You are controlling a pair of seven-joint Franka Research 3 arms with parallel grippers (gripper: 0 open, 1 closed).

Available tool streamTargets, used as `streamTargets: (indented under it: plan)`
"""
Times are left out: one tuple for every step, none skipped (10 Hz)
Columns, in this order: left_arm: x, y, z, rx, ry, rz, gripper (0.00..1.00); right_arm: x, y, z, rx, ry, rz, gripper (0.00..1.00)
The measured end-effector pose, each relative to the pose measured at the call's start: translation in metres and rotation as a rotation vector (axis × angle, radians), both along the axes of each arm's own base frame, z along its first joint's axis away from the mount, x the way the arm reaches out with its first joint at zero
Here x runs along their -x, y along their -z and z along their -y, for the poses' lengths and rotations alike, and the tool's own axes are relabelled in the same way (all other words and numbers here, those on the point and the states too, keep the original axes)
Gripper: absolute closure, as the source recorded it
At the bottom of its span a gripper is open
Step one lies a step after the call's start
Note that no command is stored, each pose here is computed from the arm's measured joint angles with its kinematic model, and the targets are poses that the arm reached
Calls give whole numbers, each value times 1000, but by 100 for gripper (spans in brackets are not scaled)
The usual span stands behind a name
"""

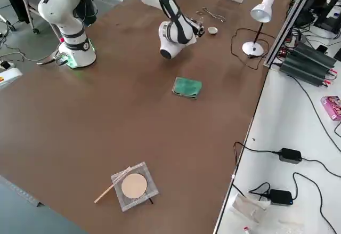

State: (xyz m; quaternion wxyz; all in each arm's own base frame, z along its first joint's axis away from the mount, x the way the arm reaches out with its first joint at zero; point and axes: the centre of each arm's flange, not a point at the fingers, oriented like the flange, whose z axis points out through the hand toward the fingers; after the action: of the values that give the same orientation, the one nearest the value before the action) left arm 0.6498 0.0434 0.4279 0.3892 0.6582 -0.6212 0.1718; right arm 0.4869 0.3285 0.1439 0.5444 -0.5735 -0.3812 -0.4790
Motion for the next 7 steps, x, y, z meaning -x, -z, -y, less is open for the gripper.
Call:
streamTargets:
  plan:
    - [8, 15, -39, 75, 8, -1, 79, 8, -1, -15, -10, 5, -24, 61]
    - [16, 28, -70, 147, 9, 1, 79, 15, -2, -27, -18, 11, -45, 61]
    - [23, 41, -94, 209, 25, 27, 79, 22, -2, -37, -10, 14, -61, 61]
    - [30, 51, -115, 267, 39, 60, 79, 27, -4, -46, -3, 22, -76, 61]
    - [39, 61, -137, 331, 39, 88, 79, 30, -8, -54, -1, 30, -87, 61]
    - [49, 70, -161, 394, 30, 125, 79, 33, -14, -61, 0, 31, -101, 61]
    - [59, 80, -190, 452, 1, 169, 79, 38, -18, -68, -5, 32, -123, 61]
